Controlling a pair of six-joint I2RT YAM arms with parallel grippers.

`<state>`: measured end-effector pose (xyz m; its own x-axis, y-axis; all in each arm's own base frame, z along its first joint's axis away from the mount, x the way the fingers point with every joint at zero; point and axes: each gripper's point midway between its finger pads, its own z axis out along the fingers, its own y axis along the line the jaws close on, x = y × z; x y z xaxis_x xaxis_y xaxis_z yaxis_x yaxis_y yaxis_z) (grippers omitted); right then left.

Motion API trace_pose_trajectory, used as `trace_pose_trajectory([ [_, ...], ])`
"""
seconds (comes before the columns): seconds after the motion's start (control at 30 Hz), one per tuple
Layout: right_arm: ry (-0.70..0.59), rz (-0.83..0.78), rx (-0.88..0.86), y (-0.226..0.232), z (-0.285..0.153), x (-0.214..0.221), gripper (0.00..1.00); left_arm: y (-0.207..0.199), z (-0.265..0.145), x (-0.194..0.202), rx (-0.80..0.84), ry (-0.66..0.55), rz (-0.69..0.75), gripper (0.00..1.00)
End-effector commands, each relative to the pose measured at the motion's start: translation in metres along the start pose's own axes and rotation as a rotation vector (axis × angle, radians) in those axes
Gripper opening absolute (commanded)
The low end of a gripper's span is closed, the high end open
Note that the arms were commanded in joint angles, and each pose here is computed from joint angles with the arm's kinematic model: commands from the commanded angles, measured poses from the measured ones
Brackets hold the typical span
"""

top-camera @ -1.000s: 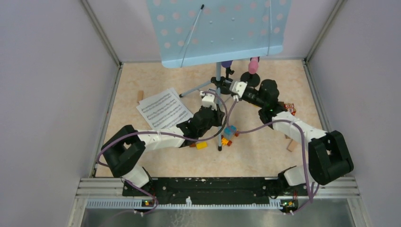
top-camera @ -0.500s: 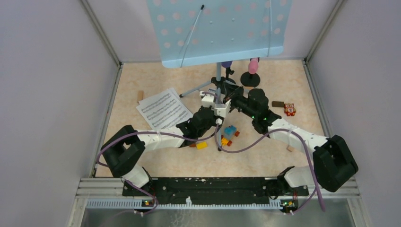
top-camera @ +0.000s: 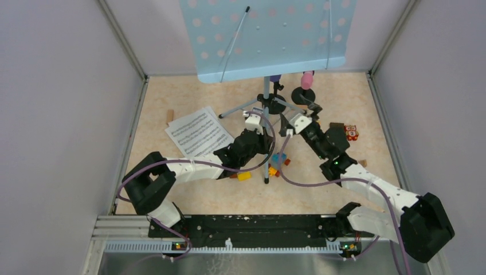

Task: Pack up the instrument practice props

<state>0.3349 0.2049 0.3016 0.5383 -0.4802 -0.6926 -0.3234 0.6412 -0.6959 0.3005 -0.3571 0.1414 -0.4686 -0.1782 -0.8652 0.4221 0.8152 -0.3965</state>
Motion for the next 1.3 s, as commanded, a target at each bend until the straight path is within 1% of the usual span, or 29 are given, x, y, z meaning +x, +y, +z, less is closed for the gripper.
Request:
trace_pose_trajectory([
  [0.0, 0.011, 0.573, 0.283, -0.032, -0.026, 0.012, 0.89, 0.041, -0.018, 0.054, -0.130, 0.183, 0.046, 0.00],
  [0.17, 0.240, 1.116, 0.535, -0.024, -0.049, 0.065, 0.83, 0.040, -0.019, 0.058, -0.120, 0.195, 0.045, 0.00],
  [0.23, 0.340, 1.294, 0.563, -0.015, -0.049, 0.078, 0.82, 0.040, -0.019, 0.059, -0.119, 0.200, 0.039, 0.00],
  [0.3, 0.386, 1.494, 0.528, 0.000, -0.046, 0.085, 0.81, 0.040, -0.020, 0.061, -0.115, 0.206, 0.036, 0.00],
  [0.33, 0.392, 1.607, 0.505, 0.007, -0.043, 0.088, 0.80, 0.039, -0.020, 0.062, -0.113, 0.208, 0.035, 0.00],
  [0.4, 0.372, 1.834, 0.401, 0.022, -0.033, 0.083, 0.74, 0.039, -0.020, 0.063, -0.108, 0.214, 0.038, 0.00],
  [0.43, 0.346, 1.935, 0.354, 0.025, -0.027, 0.078, 0.71, 0.038, -0.020, 0.063, -0.106, 0.215, 0.042, 0.00],
  [0.5, 0.294, 2.098, 0.267, 0.030, -0.016, 0.067, 0.68, 0.038, -0.020, 0.063, -0.106, 0.218, 0.047, 0.00],
  [0.53, 0.245, 2.164, 0.217, 0.028, -0.010, 0.058, 0.67, 0.038, -0.021, 0.062, -0.103, 0.216, 0.050, 0.00],
  [0.57, 0.167, 2.210, 0.157, 0.021, -0.003, 0.045, 0.65, 0.039, -0.022, 0.062, -0.103, 0.218, 0.054, 0.00],
  [0.6, 0.143, 2.290, 0.111, 0.022, 0.002, 0.040, 0.65, 0.039, -0.022, 0.062, -0.103, 0.216, 0.056, 0.00],
  [0.7, 0.003, 2.416, 0.002, 0.008, 0.010, 0.020, 0.64, 0.040, -0.023, 0.062, -0.104, 0.216, 0.059, 0.00],
  [0.8, -0.095, 2.471, -0.081, -0.004, 0.017, 0.005, 0.64, 0.039, -0.023, 0.063, -0.102, 0.219, 0.056, 0.00],
  [0.97, -0.072, 2.502, -0.139, 0.006, 0.033, -0.001, 0.62, 0.037, -0.021, 0.065, -0.092, 0.225, 0.050, 0.00],
  [1.2, -0.087, 2.550, -0.219, 0.021, 0.046, -0.007, 0.43, 0.034, -0.021, 0.063, -0.080, 0.225, 0.051, 0.00],
  [1.27, -0.096, 2.555, -0.246, 0.024, 0.048, -0.009, 0.34, 0.034, -0.021, 0.063, -0.080, 0.226, 0.053, 0.00],
])
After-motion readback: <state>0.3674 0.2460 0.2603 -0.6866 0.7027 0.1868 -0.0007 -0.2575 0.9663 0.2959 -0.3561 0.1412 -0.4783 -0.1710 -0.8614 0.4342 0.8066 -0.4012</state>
